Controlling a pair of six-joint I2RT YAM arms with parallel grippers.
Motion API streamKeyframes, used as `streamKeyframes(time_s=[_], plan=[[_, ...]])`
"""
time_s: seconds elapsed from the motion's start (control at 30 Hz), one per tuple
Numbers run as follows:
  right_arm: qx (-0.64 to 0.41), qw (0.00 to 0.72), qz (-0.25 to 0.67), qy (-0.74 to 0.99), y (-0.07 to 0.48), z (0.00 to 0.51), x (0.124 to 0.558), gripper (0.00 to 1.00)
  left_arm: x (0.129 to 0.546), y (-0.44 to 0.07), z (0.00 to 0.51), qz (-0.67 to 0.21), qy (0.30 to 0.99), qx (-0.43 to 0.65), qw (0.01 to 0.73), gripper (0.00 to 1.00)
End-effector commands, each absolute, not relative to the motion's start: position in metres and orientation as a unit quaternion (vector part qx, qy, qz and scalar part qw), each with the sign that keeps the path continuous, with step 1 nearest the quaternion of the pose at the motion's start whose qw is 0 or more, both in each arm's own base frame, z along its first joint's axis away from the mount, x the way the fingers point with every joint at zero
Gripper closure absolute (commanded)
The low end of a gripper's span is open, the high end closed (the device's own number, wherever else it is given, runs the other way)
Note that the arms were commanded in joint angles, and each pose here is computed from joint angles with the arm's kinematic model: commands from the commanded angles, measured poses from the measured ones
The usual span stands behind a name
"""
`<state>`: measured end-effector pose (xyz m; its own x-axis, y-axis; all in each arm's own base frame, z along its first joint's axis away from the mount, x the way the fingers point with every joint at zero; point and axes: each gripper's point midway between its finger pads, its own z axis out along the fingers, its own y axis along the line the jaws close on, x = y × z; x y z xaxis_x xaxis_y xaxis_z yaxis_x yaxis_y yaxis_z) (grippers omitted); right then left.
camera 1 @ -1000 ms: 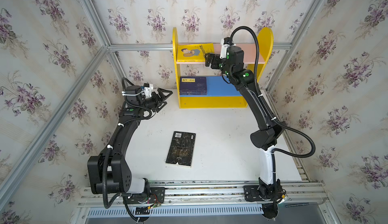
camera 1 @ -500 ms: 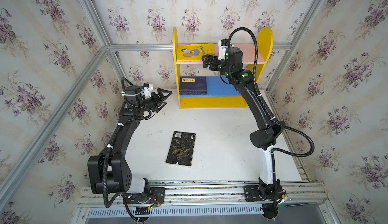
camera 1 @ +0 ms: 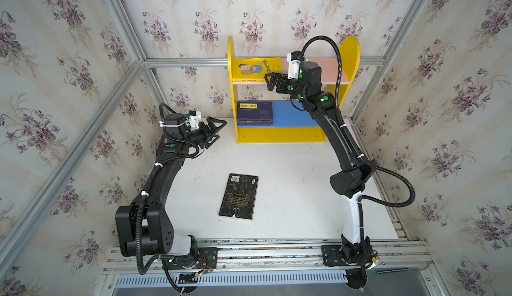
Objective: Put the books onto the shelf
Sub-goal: 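Withdraw the right gripper from the shelf toward the black book while left lowers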
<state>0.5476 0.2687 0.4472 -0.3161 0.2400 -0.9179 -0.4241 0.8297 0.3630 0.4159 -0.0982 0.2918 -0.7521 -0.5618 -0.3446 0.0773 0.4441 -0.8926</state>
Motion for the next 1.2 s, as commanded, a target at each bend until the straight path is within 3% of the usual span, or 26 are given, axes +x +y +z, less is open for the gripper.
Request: streamKeyframes(time_s=[0.0,0.23,0.5,0.63,0.8,0.97,1.17], plan=[[-0.082,0.587,0.325,0.737,0.282,0.464,0.540,0.01,0.414,-0.099,0.298,-0.510,0.785,-0.140,0.323,0.01],[-0.071,0.607,0.279,0.740,0.261,0.478,0.532,0.01,0.413,-0.097,0.297,-0.508,0.785,-0.139,0.325,0.01],[-0.090,0.591,0.219,0.771,0.236,0.485,0.492,0.01,0.401,-0.092,0.267,-0.472,0.811,-0.149,0.311,0.01],[-0.111,0.551,0.193,0.804,0.235,0.458,0.465,0.01,0.383,-0.089,0.231,-0.438,0.841,-0.152,0.280,0.01],[-0.085,0.530,0.234,0.811,0.233,0.425,0.425,0.01,0.347,-0.086,0.172,-0.400,0.873,-0.175,0.218,0.01],[0.023,0.519,0.282,0.806,0.205,0.358,0.389,0.01,0.311,-0.095,0.123,-0.367,0.898,-0.181,0.162,0.01],[0.054,0.419,0.266,0.867,0.201,0.265,0.365,0.05,0.279,-0.107,0.075,-0.327,0.926,-0.164,0.096,0.01]])
